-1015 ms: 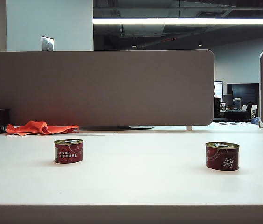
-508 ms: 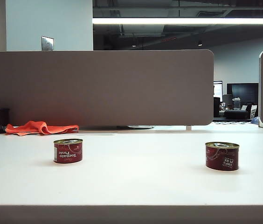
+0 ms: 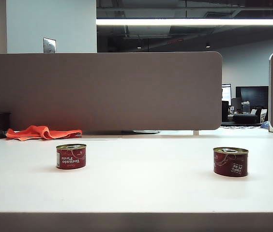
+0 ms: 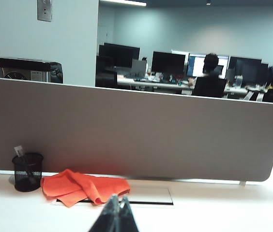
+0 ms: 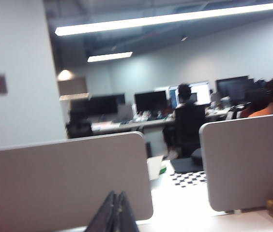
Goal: Stack a can of tomatoes on the right onto the can of tomatoes on the left.
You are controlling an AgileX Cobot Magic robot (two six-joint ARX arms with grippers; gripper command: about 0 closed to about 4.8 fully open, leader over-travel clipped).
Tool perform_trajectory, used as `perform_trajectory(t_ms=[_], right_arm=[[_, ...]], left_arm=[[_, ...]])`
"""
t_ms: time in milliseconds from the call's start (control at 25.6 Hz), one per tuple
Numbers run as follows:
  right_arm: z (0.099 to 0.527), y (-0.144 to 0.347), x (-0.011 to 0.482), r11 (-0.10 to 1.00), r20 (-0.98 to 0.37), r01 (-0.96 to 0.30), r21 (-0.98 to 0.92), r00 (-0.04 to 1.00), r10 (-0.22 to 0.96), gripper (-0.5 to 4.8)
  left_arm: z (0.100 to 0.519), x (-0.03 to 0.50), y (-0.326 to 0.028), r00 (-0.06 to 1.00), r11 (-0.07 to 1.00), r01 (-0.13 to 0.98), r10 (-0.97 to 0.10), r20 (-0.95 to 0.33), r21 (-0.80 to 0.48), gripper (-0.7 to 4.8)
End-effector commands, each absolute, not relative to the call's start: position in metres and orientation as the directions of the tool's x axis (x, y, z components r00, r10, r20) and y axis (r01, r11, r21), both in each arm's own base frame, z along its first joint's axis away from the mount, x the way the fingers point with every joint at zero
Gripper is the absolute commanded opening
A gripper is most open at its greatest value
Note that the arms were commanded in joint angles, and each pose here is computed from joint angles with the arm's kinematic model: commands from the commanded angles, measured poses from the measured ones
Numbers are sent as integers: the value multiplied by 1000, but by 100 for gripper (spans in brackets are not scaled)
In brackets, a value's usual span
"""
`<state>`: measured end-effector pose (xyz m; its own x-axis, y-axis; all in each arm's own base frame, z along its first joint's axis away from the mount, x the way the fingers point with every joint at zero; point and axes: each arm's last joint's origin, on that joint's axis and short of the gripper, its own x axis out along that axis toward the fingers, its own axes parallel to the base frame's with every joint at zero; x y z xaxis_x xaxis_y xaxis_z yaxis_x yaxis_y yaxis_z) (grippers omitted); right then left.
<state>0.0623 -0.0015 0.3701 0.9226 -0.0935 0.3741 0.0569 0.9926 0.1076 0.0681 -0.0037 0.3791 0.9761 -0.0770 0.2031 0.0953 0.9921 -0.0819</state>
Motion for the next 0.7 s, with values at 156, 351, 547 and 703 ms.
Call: perform_trajectory(t_ms=[156, 351, 547, 703], right_arm=[[401, 5, 107, 997, 216, -70, 14, 974, 66, -6], [411, 13, 153, 994, -76, -107, 5, 991, 108, -6], [400, 32, 189, 983, -250, -186, 9, 951, 182, -6], [380, 50, 206, 972, -380, -234, -2, 899, 216, -6]], left_arm=[[401, 103, -8, 981, 980, 188, -184, 57, -70, -5], [389, 133, -20, 953, 962, 266, -272, -133, -63, -5], [369, 159, -30, 895, 945, 313, -326, -304, -93, -5], [359, 164, -41, 839, 924, 366, -380, -388, -112, -5]])
